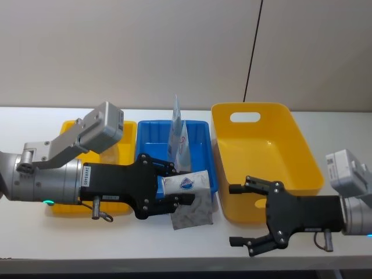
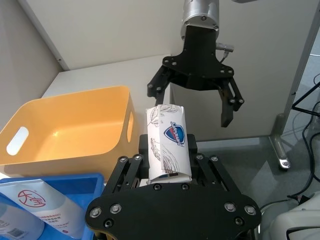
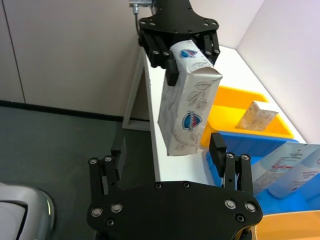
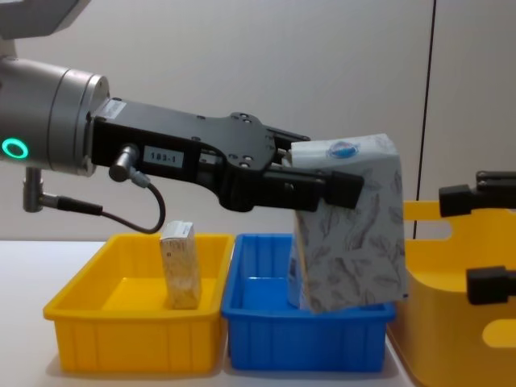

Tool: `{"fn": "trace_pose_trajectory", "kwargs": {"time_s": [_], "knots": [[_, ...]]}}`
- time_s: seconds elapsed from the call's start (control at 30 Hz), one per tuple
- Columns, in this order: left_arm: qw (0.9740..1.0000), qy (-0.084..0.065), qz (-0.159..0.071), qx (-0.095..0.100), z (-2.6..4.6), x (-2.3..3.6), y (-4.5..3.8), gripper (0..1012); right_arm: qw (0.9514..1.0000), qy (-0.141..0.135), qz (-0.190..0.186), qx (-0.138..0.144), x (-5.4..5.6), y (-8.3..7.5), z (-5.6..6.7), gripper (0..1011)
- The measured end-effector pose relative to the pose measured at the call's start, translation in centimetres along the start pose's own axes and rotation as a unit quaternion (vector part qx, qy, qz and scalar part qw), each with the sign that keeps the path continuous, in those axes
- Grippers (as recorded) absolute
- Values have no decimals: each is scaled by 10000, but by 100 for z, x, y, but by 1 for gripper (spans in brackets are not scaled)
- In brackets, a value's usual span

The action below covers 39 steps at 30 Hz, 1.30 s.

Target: Bimanual collaborative sorting of washing and personal care products

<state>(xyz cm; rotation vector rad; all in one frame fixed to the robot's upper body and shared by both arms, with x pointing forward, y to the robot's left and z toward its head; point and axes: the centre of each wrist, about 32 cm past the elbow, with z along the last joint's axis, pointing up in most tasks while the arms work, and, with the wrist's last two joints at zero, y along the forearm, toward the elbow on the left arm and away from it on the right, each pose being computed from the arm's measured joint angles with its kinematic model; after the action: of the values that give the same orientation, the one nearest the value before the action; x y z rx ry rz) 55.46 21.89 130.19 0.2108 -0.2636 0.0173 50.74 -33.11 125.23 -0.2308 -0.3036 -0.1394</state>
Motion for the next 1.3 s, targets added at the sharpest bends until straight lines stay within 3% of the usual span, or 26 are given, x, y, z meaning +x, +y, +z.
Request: {"fn": "trace_pose_trajectory", "kwargs": {"time_s": [0.53,1.3], "knots": [[10000,0,0,0,0,0,0,365,9998,1,-169,92,110,197,-91,1003],[10000,0,0,0,0,0,0,365,9996,206,-177,101,159,503,-214,1003]]}}
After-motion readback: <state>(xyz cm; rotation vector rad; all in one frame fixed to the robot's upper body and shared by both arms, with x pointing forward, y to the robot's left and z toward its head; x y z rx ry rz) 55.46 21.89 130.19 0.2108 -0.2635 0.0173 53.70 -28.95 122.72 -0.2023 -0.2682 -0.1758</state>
